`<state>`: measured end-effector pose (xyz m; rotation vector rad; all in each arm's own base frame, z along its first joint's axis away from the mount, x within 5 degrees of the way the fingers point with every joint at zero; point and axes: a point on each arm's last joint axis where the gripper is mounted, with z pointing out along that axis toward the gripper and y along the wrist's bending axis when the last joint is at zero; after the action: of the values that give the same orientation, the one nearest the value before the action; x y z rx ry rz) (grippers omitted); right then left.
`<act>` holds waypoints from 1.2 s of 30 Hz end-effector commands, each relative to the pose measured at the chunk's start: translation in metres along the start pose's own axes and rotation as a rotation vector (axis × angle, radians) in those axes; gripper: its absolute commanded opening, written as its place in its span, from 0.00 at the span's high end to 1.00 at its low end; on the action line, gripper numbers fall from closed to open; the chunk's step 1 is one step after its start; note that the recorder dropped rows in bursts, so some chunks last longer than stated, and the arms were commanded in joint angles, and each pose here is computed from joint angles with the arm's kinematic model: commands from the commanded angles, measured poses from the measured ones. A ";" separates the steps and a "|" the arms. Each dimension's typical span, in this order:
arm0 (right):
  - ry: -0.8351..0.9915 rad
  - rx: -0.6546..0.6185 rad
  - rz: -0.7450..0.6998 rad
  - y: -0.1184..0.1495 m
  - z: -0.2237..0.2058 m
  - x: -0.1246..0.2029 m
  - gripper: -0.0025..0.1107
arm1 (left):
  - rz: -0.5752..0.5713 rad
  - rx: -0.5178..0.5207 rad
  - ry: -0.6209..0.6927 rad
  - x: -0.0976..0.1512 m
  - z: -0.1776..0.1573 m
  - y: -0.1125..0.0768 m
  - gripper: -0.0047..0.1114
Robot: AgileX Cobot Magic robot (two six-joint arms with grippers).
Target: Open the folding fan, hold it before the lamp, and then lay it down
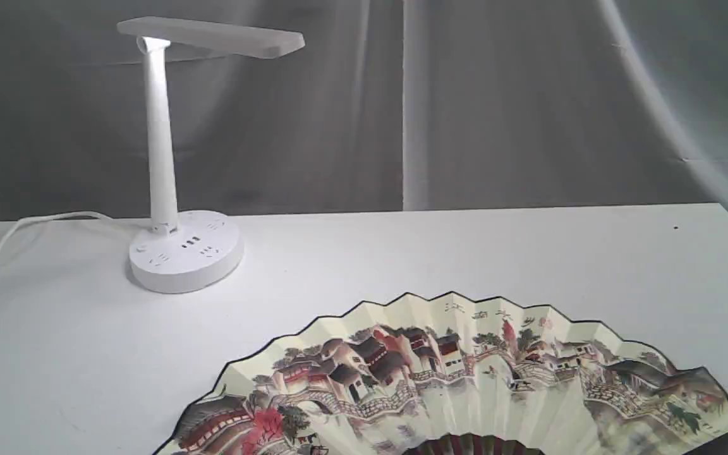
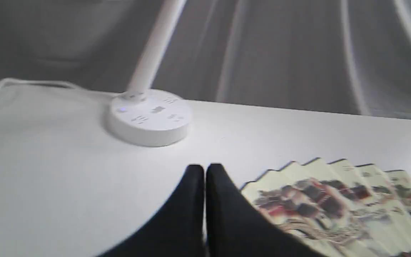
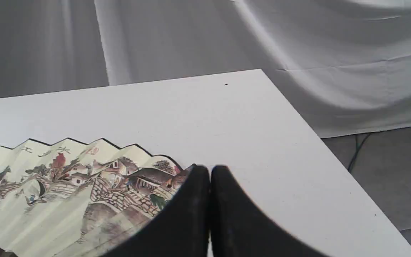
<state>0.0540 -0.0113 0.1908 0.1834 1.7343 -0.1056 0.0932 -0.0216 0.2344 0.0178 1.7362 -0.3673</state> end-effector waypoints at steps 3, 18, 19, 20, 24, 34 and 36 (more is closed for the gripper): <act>0.002 -0.001 -0.003 0.000 0.000 0.001 0.98 | -0.167 0.219 -0.097 -0.006 -0.018 -0.024 0.96; 0.002 -0.001 -0.005 0.000 0.000 0.001 0.98 | -0.908 0.570 -0.299 -0.033 -0.047 -0.037 0.96; 0.002 -0.001 -0.005 0.000 0.000 0.001 0.98 | -0.958 0.593 -0.328 -0.035 -0.050 -0.036 0.96; 0.002 -0.001 -0.005 0.000 0.000 0.001 0.98 | -1.017 0.616 -0.357 -0.035 -0.053 -0.034 0.96; 0.002 -0.001 -0.002 0.000 0.000 0.001 0.98 | -1.256 0.677 -0.459 -0.026 -0.062 -0.023 0.96; 0.004 -0.001 -0.001 0.000 0.000 0.001 0.98 | -1.282 0.262 -0.502 0.004 -0.045 0.009 0.96; 0.004 -0.001 -0.001 0.000 0.000 0.001 0.98 | -1.128 0.178 -0.493 0.007 -0.043 0.011 0.96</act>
<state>0.0540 -0.0114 0.1906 0.1838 1.7360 -0.1058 0.0517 -0.0029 0.2362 -0.9292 0.9981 -1.3591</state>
